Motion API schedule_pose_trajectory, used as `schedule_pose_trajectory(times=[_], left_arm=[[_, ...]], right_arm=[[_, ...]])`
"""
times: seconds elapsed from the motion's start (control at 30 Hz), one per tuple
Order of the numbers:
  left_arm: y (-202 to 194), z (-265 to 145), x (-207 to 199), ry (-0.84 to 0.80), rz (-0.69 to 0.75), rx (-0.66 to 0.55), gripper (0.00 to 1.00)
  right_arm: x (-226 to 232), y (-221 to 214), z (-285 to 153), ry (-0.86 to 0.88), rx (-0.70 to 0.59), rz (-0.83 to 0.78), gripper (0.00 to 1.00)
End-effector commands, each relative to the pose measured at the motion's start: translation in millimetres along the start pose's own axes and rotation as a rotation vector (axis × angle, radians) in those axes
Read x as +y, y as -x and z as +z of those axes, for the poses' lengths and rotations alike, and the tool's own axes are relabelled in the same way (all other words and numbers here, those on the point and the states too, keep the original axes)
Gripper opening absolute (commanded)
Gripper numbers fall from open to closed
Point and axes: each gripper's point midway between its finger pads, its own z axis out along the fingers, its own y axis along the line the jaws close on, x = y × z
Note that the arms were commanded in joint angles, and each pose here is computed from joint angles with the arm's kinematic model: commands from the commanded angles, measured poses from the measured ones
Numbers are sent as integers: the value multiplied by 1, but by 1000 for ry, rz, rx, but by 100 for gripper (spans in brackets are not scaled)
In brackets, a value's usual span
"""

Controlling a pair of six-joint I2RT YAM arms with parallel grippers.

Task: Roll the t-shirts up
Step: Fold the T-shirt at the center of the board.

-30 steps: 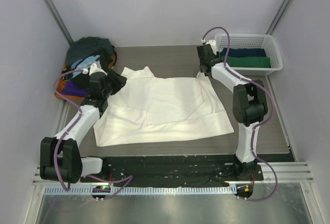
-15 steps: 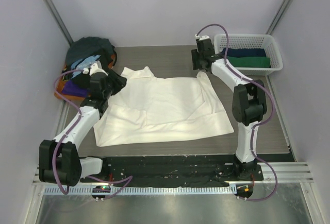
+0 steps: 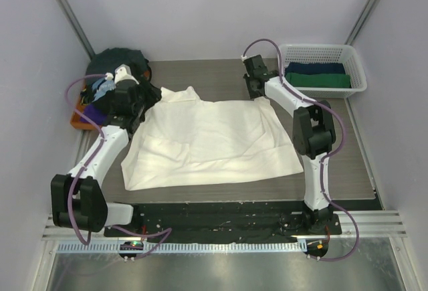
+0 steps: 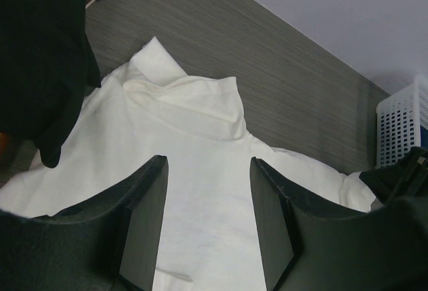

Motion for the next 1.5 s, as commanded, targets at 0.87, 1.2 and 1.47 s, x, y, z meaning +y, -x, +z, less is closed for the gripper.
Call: schedule_pose_trajectory(times=[0.87,1.2,1.47], left_arm=[[-40,156,18,213,377,299,69],[-60,172,47,278,515,389,67],[-73,181,55,274,589,450,66]], right_arm=[[-79,24,-21,-239,-72,192,1],[-80,21,-20,-203,-73,226,1],[-82,19,-17,-192,-69,239,1]])
